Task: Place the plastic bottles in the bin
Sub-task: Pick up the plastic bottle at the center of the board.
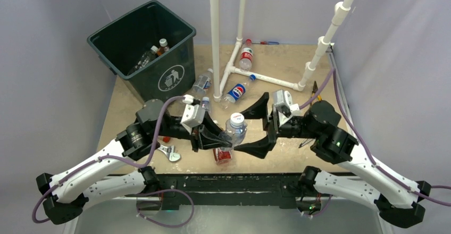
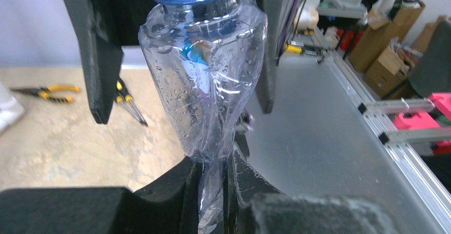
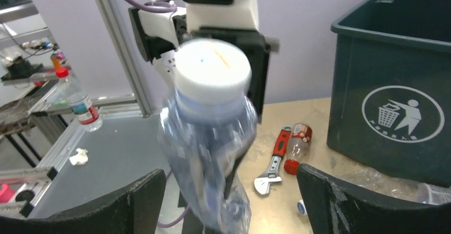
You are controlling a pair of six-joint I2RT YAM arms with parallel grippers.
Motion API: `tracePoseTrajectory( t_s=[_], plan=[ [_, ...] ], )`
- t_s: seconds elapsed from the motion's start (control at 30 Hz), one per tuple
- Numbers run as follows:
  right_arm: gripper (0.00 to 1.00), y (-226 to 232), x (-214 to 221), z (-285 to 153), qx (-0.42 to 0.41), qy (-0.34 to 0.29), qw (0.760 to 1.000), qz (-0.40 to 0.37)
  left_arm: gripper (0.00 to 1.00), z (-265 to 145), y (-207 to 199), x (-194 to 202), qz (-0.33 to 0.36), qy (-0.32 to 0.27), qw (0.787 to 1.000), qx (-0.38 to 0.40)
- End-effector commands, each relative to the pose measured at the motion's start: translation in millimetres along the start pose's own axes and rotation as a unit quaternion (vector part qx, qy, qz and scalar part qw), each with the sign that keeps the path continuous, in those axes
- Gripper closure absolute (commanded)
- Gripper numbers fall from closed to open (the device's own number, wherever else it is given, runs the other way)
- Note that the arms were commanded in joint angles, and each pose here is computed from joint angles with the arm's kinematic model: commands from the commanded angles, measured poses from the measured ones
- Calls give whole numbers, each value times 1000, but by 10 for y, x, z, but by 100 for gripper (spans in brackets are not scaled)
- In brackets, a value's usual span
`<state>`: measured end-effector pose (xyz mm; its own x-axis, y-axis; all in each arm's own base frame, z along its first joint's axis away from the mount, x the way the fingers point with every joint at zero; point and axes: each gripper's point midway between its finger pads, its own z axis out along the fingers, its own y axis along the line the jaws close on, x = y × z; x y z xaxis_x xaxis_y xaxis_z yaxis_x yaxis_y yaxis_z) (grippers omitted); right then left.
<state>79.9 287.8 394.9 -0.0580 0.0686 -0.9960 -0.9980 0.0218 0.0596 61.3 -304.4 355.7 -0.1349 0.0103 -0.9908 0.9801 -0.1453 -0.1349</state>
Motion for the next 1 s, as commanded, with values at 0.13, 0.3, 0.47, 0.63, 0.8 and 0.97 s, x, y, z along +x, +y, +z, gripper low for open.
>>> tracePoseTrajectory(
  t_s=[0.13, 0.3, 0.47, 0.63, 0.8, 0.97],
  plan=[
    [1, -67, -364, -216, 62, -155, 985, 33, 100, -131, -48, -717, 44, -167, 984, -35],
    [2, -13, -377, -226, 42, -192, 980, 41, 100, -309, -70, -1033, 28, -275, 959, -53],
    [1, -43, -381, -128, 32, -197, 978, 52, 100, -380, -85, -1162, 3, -327, 944, -47],
    [1, -82, -446, -49, 25, -214, 975, 57, 100, -364, -90, -1163, -13, -338, 941, -34],
    [4, -129, -505, 3, 27, -225, 972, 59, 100, -341, -70, -1130, -21, -336, 941, -33],
    [9, -141, -517, 111, 12, -223, 973, 66, 100, -334, -28, -1093, -27, -334, 941, -41]
  ],
)
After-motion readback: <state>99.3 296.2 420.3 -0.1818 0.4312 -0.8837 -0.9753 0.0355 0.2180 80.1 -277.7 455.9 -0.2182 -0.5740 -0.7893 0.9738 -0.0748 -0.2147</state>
